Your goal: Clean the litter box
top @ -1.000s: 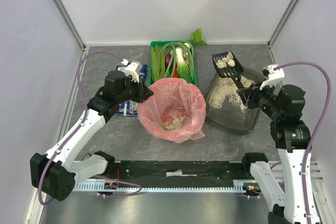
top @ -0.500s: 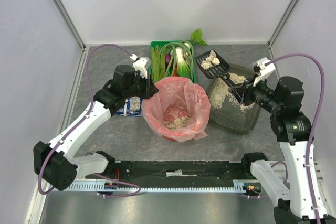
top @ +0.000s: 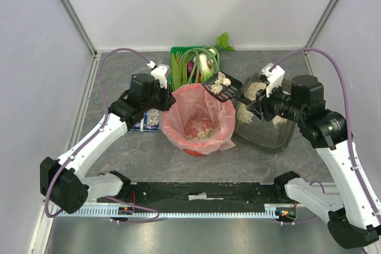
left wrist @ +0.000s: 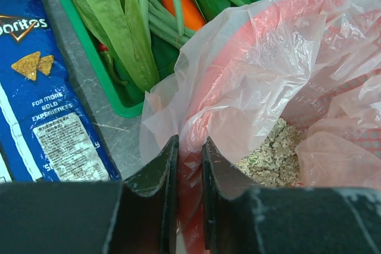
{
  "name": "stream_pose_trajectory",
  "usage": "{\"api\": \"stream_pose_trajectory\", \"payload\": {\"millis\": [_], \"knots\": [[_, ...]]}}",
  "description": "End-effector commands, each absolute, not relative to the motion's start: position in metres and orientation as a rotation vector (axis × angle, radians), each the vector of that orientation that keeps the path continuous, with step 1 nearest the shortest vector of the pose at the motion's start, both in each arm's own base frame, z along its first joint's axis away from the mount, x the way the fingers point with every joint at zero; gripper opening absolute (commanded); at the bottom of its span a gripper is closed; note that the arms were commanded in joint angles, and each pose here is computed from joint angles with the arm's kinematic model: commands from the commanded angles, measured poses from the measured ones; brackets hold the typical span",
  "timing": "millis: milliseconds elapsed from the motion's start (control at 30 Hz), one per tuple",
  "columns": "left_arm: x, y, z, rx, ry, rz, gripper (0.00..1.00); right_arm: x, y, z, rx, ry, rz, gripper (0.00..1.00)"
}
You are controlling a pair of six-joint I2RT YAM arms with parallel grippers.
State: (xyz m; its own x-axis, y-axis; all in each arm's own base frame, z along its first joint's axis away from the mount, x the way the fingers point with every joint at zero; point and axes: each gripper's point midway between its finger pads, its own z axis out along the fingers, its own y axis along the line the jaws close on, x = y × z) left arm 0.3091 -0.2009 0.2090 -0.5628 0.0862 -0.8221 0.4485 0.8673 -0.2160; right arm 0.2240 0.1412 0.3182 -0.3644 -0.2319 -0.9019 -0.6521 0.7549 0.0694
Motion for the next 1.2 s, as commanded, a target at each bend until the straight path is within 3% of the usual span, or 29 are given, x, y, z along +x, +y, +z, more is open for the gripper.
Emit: {"api": "stream_pose_trajectory", "payload": {"millis": [0,400,1167], "knots": [[0.317,-0.188,0.215,0.387,2.081,-0.418,0.02,0.214,0.146,0.32,-0.761,1.968,0.469,0.0],[0.314,-0.186,0.227,0.379,2.026,-0.431,0.02,0.187,0.181,0.317,-0.993,2.048,0.494,0.0],[0.299,-0.198,0.227,0.403,2.029,-0.546,0.02,0.203,0.213,0.29,-1.191,2.171,-0.23,0.0]]}}
